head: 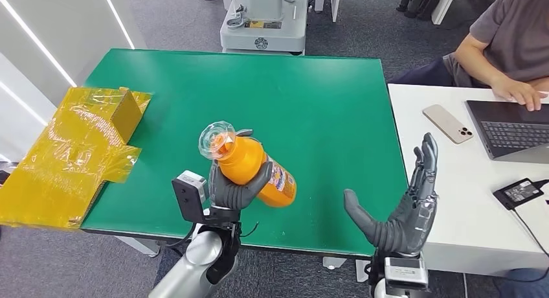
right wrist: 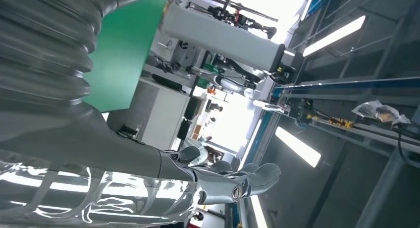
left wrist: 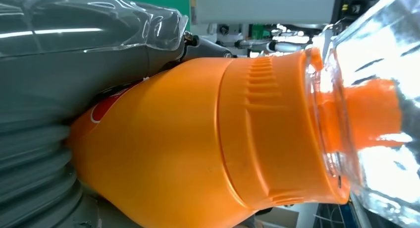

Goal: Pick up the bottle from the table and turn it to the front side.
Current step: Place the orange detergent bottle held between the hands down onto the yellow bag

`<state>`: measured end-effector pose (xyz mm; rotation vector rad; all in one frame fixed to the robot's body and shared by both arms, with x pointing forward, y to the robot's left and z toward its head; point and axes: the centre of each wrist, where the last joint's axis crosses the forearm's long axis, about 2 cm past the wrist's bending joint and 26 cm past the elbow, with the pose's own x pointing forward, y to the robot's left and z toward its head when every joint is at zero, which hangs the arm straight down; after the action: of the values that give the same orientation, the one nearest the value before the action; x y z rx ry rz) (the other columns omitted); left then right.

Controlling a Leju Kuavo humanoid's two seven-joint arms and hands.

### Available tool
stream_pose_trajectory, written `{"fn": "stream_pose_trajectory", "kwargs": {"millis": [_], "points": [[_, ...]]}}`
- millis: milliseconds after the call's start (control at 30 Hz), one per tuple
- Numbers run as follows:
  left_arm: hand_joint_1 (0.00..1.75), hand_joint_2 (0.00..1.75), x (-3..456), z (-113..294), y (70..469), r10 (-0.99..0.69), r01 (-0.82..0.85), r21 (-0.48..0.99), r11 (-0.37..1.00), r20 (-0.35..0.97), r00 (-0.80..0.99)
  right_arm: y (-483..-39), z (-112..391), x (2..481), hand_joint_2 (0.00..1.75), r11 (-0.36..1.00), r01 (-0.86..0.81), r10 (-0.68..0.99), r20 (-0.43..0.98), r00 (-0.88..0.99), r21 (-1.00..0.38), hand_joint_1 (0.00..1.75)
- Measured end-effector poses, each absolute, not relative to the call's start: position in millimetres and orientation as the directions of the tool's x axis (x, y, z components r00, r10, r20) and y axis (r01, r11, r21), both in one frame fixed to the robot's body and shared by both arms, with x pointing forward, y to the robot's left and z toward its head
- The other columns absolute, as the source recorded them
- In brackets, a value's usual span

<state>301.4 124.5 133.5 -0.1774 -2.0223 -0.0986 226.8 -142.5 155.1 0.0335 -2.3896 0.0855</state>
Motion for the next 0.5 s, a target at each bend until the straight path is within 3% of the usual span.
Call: {"fn": "stream_pose_trajectory", "kwargs": {"millis": [167,267,500], "points": [[1.75,1.75,305.9,142.8,143.4,-0.014,0.076,0.060,0.995,0.865,-0.501,-143.6,156.4,222.7,1.75,0.998,-0.032,0.013,0.676,-0.737,-0.055,0.00],[1.75,1.75,310.4,150.1,162.0,-0.163,-0.038,0.171,0.985,0.815,-0.557,-143.9,155.4,221.2,1.75,0.998,-0.022,0.024,0.677,-0.736,-0.059,0.00],[1.75,1.75,325.5,162.3,222.4,-0.609,-0.315,0.544,0.778,0.529,-0.590,-145.5,154.0,220.5,1.75,0.998,-0.032,0.018,0.687,-0.726,-0.059,0.00]]}}
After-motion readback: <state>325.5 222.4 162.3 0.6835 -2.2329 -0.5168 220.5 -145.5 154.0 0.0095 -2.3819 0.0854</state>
